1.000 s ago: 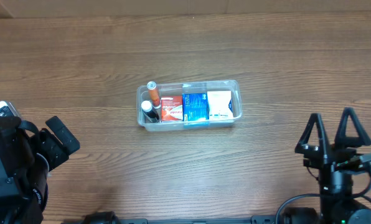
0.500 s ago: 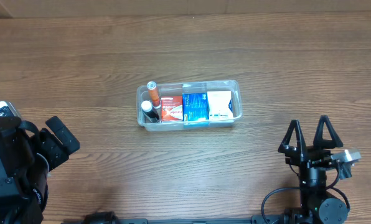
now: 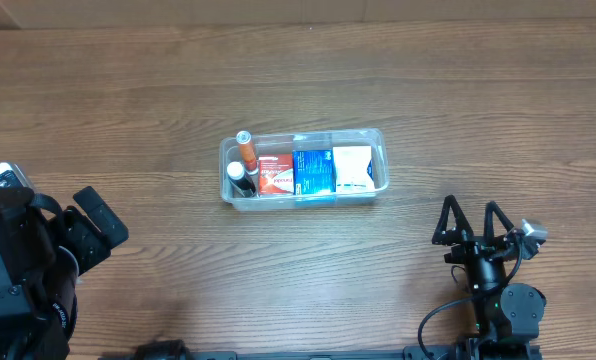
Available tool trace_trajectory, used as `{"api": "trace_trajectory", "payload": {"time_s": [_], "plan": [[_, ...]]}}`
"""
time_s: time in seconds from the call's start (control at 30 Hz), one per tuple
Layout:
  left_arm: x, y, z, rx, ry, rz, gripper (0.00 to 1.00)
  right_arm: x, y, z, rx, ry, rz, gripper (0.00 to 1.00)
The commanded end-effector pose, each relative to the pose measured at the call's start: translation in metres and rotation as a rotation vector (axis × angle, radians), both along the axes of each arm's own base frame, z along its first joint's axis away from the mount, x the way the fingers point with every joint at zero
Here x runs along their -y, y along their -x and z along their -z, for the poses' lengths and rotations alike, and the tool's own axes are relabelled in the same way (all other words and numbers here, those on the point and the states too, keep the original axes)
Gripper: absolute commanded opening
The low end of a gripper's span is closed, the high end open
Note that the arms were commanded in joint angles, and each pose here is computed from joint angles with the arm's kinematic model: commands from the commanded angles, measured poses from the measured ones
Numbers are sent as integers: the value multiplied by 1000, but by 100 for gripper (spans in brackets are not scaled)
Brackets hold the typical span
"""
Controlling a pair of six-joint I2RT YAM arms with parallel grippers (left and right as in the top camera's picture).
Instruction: Pack container
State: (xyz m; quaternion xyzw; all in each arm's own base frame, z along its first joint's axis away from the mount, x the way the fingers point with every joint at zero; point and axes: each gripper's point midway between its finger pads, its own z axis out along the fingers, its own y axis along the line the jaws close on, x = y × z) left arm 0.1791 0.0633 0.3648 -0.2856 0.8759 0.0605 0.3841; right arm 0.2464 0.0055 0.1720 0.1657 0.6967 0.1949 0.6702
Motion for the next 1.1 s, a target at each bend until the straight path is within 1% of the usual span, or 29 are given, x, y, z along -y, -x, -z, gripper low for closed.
{"api": "trace_trajectory", "payload": {"time_s": [0.0,0.13,0.17,0.2,0.23,0.3,0.33,0.4,0.47,0.5,0.57,0.63,0.67,0.73,0.77,0.83,0.93,0.97,1.07], "plan": [[-3,2,-6,19,-9,-18,100,2,0,4,-5,-1,14,100],[-3,-1,-8,32,-10,-16,100,2,0,4,-5,-1,14,100],[2,-8,-12,57,-6,26,100,2,0,4,-5,-1,14,100],[19,-25,-24,114,-22,186,100,2,0,4,-5,-1,14,100],[32,-37,-35,166,-26,286,100,2,0,4,-5,-1,14,100],[47,-55,-54,261,-34,396,100,2,0,4,-5,-1,14,100],[50,-60,-56,275,-47,429,100,2,0,4,-5,-1,14,100],[50,-67,-50,269,-65,447,100,2,0,4,-5,-1,14,100],[53,-77,-32,235,-78,498,100,2,0,4,-5,-1,14,100],[57,-86,-23,240,-90,540,100,2,0,4,-5,-1,14,100],[66,-101,-10,268,-70,601,100,2,0,4,-5,-1,14,100],[69,-100,6,262,-57,613,100,2,0,4,-5,-1,14,100],[70,-93,18,253,-53,612,100,2,0,4,-5,-1,14,100],[72,-79,33,293,-63,614,100,2,0,4,-5,-1,14,100],[76,-72,41,345,-72,626,100,2,0,4,-5,-1,14,100],[83,-56,72,416,-80,646,100,2,0,4,-5,-1,14,100],[102,-46,126,483,-31,733,100,2,0,4,-5,-1,14,100],[105,-45,135,497,-18,746,100,2,0,4,-5,-1,14,100],[110,-42,173,495,62,736,100,2,0,4,-5,-1,14,100]]}}
